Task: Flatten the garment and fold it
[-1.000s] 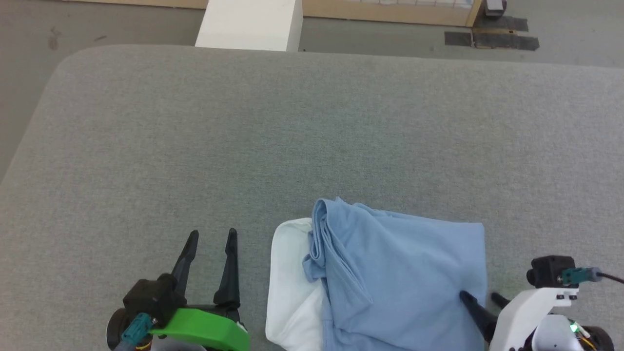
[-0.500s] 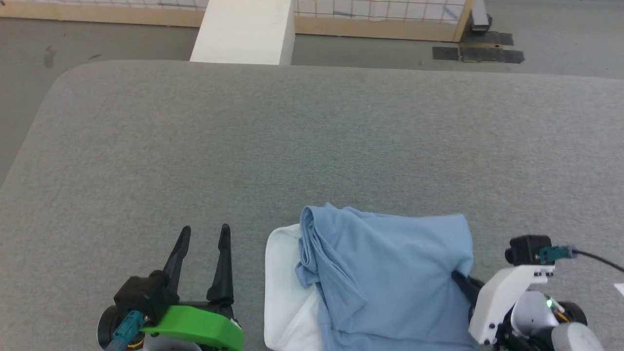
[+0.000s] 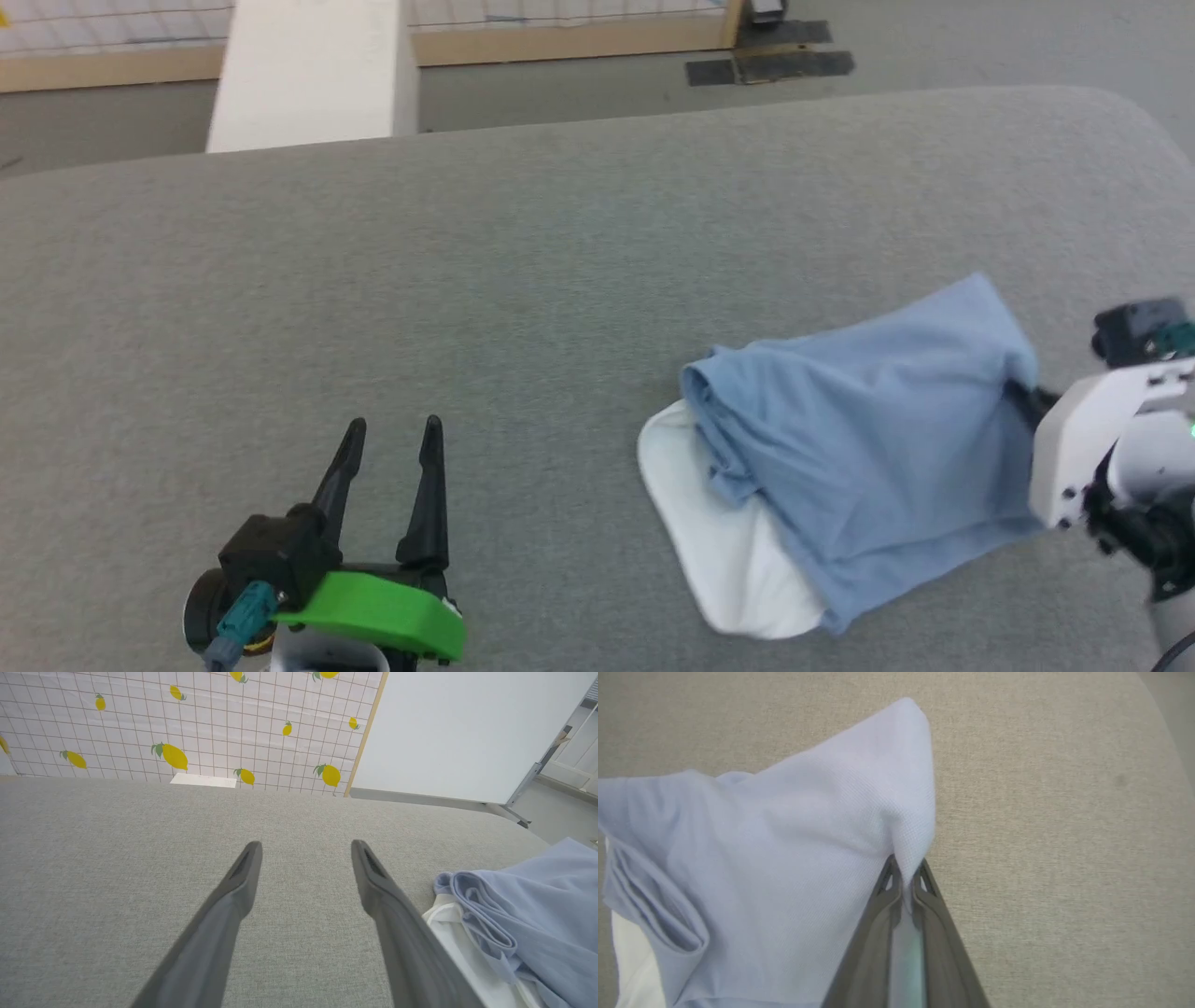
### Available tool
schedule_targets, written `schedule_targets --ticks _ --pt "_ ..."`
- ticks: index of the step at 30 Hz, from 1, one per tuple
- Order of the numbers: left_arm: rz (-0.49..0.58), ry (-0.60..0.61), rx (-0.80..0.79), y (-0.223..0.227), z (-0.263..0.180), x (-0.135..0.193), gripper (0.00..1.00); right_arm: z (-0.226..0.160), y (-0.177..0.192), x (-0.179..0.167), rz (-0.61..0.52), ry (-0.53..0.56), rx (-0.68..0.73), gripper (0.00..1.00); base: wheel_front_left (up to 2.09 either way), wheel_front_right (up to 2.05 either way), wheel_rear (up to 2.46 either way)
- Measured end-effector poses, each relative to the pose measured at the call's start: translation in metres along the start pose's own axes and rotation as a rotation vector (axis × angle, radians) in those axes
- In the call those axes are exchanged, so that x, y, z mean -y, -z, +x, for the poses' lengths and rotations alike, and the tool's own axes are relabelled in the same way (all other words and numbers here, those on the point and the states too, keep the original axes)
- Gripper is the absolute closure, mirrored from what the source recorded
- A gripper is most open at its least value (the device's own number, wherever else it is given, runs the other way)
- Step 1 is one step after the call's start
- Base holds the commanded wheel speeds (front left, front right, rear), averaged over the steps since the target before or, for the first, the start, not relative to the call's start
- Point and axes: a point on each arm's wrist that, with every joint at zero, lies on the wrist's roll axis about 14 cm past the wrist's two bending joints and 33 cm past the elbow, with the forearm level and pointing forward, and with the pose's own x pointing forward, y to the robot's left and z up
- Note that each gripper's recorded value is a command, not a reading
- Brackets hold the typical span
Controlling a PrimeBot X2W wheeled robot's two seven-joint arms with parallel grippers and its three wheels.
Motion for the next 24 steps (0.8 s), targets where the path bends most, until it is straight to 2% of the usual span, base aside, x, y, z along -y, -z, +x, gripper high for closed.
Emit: schedule_targets --ticks 8,9,10,15,19,24 --pt "0.020 0.109 -0.013 0.006 0.031 0.026 0.00 -0.017 -0.035 0.070 -0.081 0.168 0.036 1.00 0.00 0.00 0.00" --pt "0.032 0.150 -0.023 0.010 0.045 0.035 0.00 -0.019 -0.045 0.093 -0.108 0.225 0.029 1.00 0.00 0.00 0.00" --pt "0.036 0.162 -0.023 0.010 0.051 0.037 0.00 -0.020 -0.047 0.102 -0.123 0.248 0.021 1.00 0.00 0.00 0.00" --pt "0.065 0.206 -0.025 0.019 0.076 0.042 0.00 -0.021 -0.050 0.153 -0.171 0.376 -0.026 1.00 0.00 0.00 0.00" --pt "0.080 0.230 -0.037 0.031 0.092 0.043 0.00 -0.018 -0.045 0.191 -0.156 0.467 -0.058 1.00 0.00 0.00 0.00" --pt "0.114 0.243 -0.049 0.048 0.108 0.037 0.00 -0.006 -0.029 0.221 -0.134 0.548 -0.097 1.00 0.00 0.00 0.00"
